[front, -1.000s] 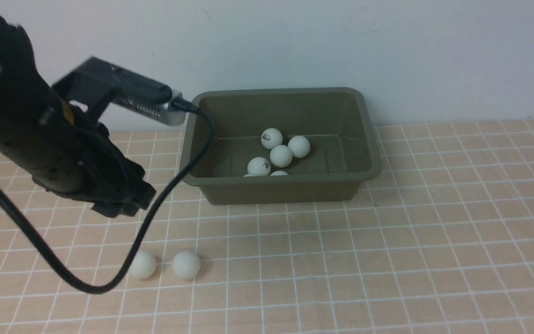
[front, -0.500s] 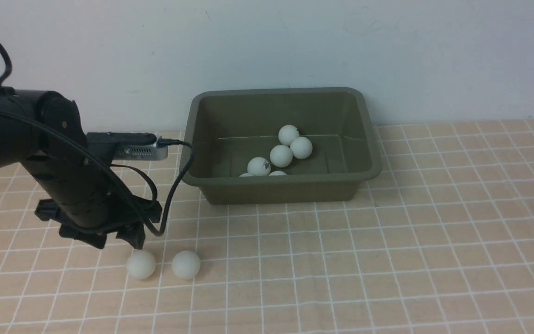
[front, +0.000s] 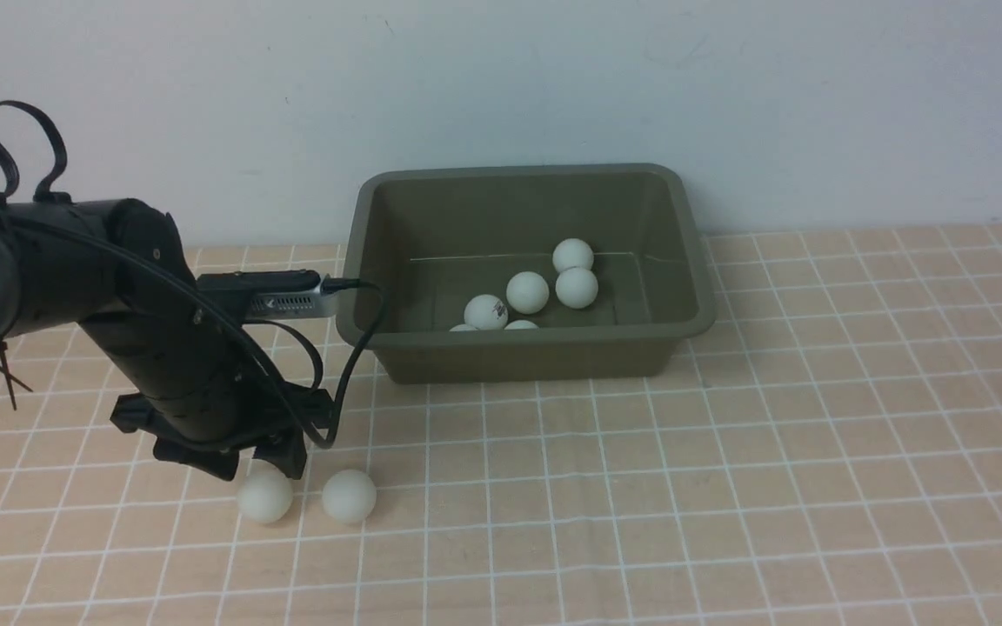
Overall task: Put the table tennis balls into the box on the light coffee tablecloth.
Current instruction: 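Reach for and grasp a ping pong ball on the table beside the basket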
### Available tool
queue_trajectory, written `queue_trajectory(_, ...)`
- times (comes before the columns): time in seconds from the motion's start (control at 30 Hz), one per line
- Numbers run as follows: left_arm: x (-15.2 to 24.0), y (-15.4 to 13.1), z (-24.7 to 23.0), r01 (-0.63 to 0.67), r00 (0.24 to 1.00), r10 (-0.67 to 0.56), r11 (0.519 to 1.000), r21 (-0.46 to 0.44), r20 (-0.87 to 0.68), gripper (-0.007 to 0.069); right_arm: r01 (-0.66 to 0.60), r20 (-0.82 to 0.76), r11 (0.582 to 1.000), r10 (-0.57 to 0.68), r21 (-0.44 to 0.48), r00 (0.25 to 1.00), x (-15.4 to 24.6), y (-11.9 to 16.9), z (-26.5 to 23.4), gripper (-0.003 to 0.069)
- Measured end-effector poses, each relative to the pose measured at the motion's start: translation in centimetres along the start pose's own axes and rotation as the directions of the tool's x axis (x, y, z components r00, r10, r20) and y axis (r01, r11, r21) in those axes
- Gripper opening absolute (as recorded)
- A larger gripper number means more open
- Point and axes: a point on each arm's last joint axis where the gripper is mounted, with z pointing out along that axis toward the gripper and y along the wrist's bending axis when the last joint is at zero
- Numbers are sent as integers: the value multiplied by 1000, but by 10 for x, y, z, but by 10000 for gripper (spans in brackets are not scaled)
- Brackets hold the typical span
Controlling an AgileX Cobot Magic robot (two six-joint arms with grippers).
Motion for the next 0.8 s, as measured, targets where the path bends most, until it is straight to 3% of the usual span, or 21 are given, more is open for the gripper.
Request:
queue_trajectory(0.4, 1, 3, 22, 8, 998, -8, 1000, -9, -63, 381, 3, 0, 1000, -3, 0, 1000, 0, 0, 0, -18)
queue_trajectory(0.5, 2, 4, 26, 9, 997, -10, 1000, -11, -74, 338, 3, 0, 1000, -3, 0, 1000, 0, 0, 0, -18)
queue_trajectory(0.8, -16, 1, 1, -62, 989, 54, 997, -51, -136, 322, 3, 0, 1000, -3, 0, 1000, 0, 0, 0, -18)
